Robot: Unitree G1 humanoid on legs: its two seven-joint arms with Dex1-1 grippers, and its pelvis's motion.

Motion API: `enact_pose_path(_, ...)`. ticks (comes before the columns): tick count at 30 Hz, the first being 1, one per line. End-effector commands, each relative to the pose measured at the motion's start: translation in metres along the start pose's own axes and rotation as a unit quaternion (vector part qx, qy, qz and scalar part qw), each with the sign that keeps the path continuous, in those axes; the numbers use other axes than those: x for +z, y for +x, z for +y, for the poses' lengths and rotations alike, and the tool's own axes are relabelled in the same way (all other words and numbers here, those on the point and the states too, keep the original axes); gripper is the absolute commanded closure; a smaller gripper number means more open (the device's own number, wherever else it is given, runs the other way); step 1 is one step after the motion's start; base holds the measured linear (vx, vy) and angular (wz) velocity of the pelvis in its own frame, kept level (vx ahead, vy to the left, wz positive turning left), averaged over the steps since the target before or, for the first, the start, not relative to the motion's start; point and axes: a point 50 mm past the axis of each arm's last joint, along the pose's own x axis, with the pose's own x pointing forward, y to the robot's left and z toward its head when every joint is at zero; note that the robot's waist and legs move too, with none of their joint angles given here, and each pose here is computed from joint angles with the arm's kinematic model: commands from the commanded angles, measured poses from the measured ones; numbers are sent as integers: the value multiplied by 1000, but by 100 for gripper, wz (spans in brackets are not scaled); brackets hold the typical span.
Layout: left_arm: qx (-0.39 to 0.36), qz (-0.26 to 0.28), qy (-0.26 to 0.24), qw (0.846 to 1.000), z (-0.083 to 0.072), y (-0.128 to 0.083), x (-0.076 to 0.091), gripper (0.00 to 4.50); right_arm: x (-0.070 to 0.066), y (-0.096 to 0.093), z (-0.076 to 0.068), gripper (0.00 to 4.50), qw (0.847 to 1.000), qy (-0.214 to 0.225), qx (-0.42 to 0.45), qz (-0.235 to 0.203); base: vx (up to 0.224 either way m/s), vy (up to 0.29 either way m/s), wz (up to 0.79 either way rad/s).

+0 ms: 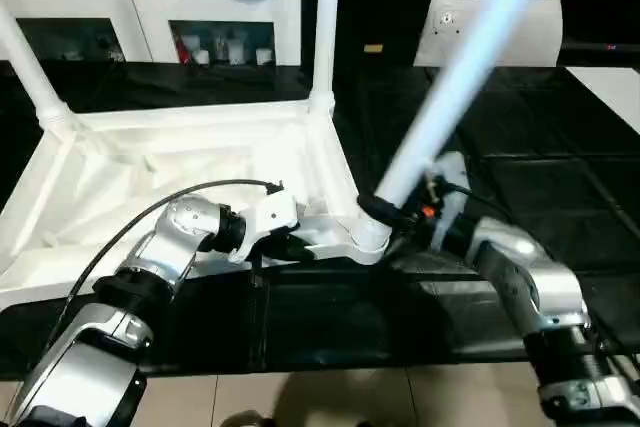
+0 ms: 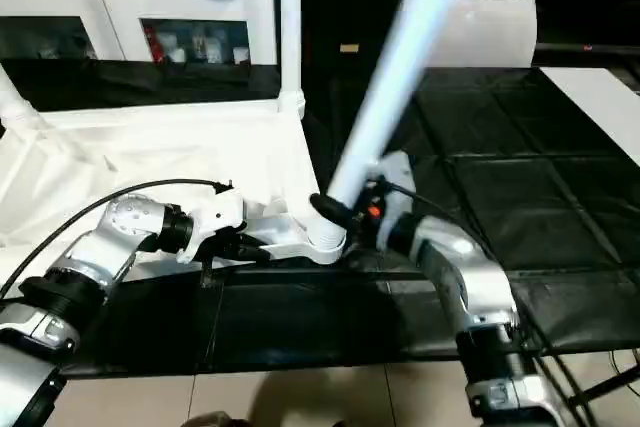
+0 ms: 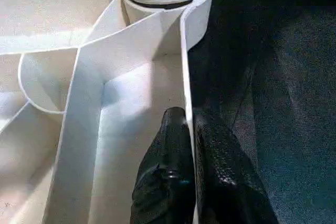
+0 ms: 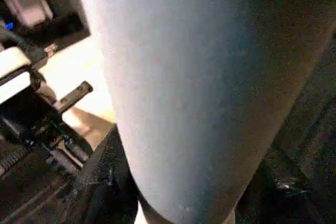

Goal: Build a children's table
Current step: Insert table leg to table base

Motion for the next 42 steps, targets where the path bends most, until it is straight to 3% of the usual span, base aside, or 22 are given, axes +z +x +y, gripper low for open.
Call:
enact_pose_path(1,24,-23,2,999,4,-3,4,450,-22,-9,-7,258,998,25,-28,41,0,0,0)
enact_pose_path(3,31,-19,1,999,7,-5,3,450,-41,-20,-5,258,998,27,-47,38,0,0,0)
enact_pose_path(5,32,-19,1,999,7,-5,3,450,-44,-22,-4,258,998,25,-50,39,0,0,0)
enact_pose_path(7,37,-15,2,999,9,-6,3,450,-52,-27,0,260,997,-9,-49,57,0,0,0)
enact_pose_path(9,41,-10,4,999,10,-6,3,450,-60,-32,7,260,991,-77,-35,104,0,0,0)
enact_pose_path(11,42,-6,6,999,11,-6,3,450,-64,-34,10,260,984,-116,-22,132,0,0,0)
enact_pose_path(16,42,-3,7,999,10,-4,2,450,-61,-32,15,260,973,-161,13,162,0,0,0)
enact_pose_path(23,30,-5,16,999,8,-3,3,450,-55,-18,18,260,970,-160,67,168,0,0,0)
enact_pose_path(30,-19,-14,50,998,3,-5,12,450,-52,-6,25,260,970,-116,141,161,0,0,0)
enact_pose_path(36,-51,1,72,996,3,-9,15,450,-59,-9,32,260,955,-112,204,186,0,0,0)
enact_pose_path(37,-62,13,80,995,4,-12,16,450,-62,-11,37,260,945,-115,233,198,0,0,0)
enact_pose_path(42,-70,38,89,993,7,-16,14,450,-66,-12,42,260,936,-115,261,208,0,0,0)
